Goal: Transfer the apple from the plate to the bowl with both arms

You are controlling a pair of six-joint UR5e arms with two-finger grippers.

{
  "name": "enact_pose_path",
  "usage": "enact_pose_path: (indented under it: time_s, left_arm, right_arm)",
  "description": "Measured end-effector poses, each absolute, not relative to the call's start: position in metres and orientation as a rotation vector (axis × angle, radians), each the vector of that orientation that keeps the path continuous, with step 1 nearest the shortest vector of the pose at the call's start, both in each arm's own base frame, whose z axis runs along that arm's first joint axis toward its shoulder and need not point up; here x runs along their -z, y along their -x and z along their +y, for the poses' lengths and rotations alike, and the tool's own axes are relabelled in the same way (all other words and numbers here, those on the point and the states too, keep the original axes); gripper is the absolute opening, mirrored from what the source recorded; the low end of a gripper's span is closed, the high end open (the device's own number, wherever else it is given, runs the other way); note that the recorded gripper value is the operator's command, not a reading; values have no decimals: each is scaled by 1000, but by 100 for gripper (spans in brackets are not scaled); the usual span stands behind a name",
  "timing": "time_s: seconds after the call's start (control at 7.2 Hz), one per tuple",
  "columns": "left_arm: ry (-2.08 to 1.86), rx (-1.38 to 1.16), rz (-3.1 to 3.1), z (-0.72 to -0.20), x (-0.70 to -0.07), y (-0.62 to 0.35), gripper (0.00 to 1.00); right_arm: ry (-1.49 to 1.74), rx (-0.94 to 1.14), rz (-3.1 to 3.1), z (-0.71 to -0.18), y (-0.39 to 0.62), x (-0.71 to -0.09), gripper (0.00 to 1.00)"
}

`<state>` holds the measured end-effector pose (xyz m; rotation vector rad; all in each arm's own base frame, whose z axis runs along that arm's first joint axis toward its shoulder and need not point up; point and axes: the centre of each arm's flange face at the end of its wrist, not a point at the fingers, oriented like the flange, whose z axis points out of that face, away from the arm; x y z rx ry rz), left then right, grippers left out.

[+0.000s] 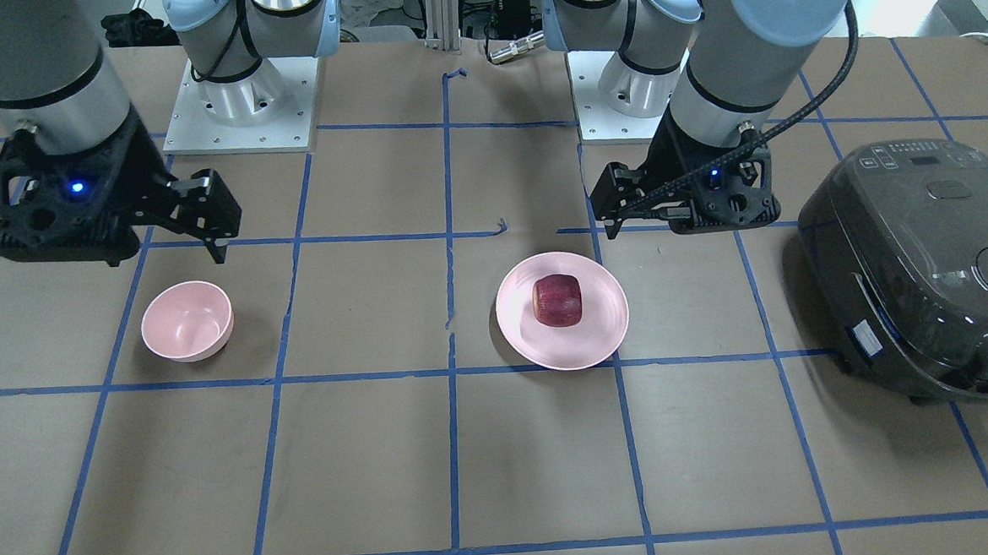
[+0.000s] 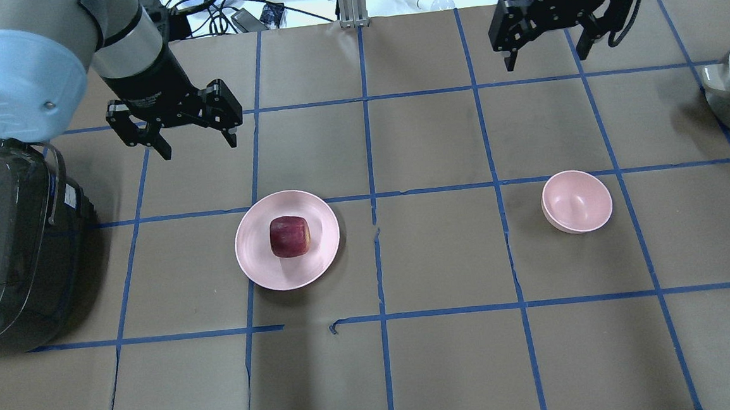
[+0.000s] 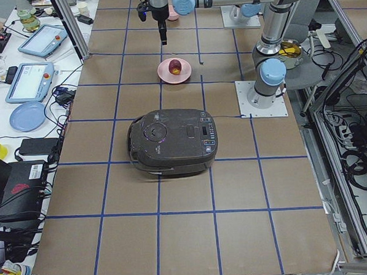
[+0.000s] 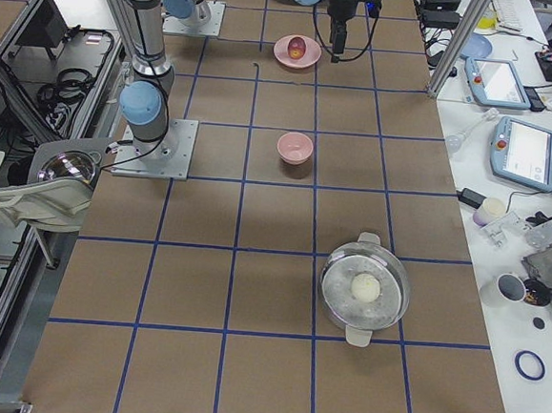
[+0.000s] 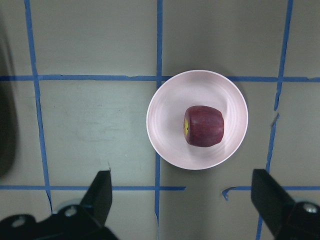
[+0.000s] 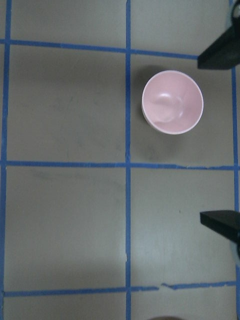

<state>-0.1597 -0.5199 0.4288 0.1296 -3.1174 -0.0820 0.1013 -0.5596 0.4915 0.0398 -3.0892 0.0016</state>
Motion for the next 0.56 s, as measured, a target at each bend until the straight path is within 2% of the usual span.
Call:
enact_pose_path:
  time_s: [0.28,0.56]
  left_arm:
    - [-82,24,-3122,-511,-362,190,100]
    - [-90,23,-3122,-489,-286,197,100]
  right_arm:
    - [-72,86,-3109,-564,-4,-453,100]
    - [-134,99,-3119,-555,39,-388,100]
